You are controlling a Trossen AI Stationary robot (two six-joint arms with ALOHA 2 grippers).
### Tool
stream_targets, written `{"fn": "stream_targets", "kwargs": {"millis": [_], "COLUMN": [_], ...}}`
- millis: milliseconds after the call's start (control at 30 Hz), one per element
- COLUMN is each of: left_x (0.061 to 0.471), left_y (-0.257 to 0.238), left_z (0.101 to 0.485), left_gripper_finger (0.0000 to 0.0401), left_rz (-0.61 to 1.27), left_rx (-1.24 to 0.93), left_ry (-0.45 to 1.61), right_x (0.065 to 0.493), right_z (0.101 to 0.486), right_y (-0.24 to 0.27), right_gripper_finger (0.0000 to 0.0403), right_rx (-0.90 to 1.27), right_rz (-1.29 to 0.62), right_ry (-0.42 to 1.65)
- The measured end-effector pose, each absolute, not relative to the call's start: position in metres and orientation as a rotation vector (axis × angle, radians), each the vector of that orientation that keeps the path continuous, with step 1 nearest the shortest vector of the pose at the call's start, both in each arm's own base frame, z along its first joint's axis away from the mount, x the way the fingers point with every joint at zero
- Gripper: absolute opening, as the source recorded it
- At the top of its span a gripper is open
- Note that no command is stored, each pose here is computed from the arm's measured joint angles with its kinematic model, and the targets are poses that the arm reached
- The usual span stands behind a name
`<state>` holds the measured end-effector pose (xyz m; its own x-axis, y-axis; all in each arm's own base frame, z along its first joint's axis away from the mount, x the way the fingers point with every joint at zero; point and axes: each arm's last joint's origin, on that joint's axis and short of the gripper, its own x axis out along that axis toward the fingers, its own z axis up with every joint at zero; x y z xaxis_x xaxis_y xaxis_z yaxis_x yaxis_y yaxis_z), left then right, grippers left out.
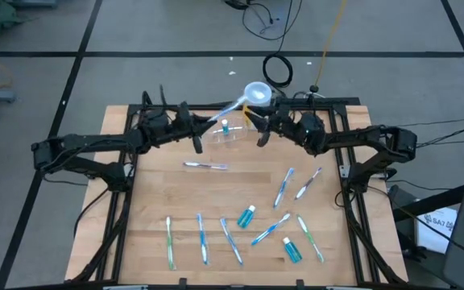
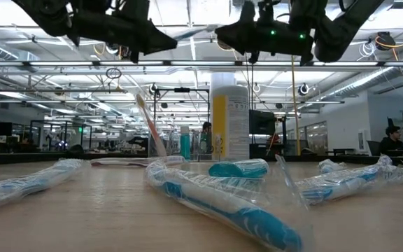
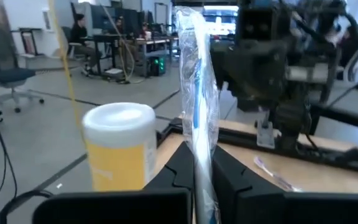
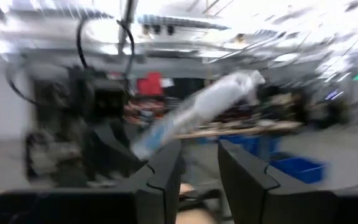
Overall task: Pick & Place toothbrushing station
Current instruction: Put the blue toothbrush into the right section of the transparent organizer
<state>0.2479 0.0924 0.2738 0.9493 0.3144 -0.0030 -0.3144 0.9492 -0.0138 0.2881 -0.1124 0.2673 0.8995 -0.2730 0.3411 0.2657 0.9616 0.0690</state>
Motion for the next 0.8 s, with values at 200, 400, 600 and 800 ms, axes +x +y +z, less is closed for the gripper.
{"fn": "stream_targets", "kwargs": {"millis": [200, 400, 600, 800], "left_x": [0.268, 0.271, 0.278, 0.283], "left_y": [0.090, 0.086, 0.080, 0.081], "left_z": [0.262, 0.265, 0.256, 0.248], "left_gripper_finger": [0.0029, 0.0012, 0.0031, 0.0019], "left_rz": [0.286, 0.269, 0.245, 0.279], "left_rx": [0.035, 0.064, 0.061, 0.055], "left_ry": [-0.054, -0.104, -0.078, -0.049], "right_x": [0.290, 0.291, 0.291, 0.292], "right_z": [0.268, 0.269, 0.271, 0.271], "right_y": [-0.106, -0.103, -0.101, -0.095], "right_gripper_finger": [0.0107, 0.0136, 0.0164, 0.0175], "right_rx": [0.056, 0.064, 0.070, 0.034], "right_rz": [-0.149, -0.139, -0.129, -0.119], "right_ry": [-0.355, -0.364, -0.386, -0.393]}}
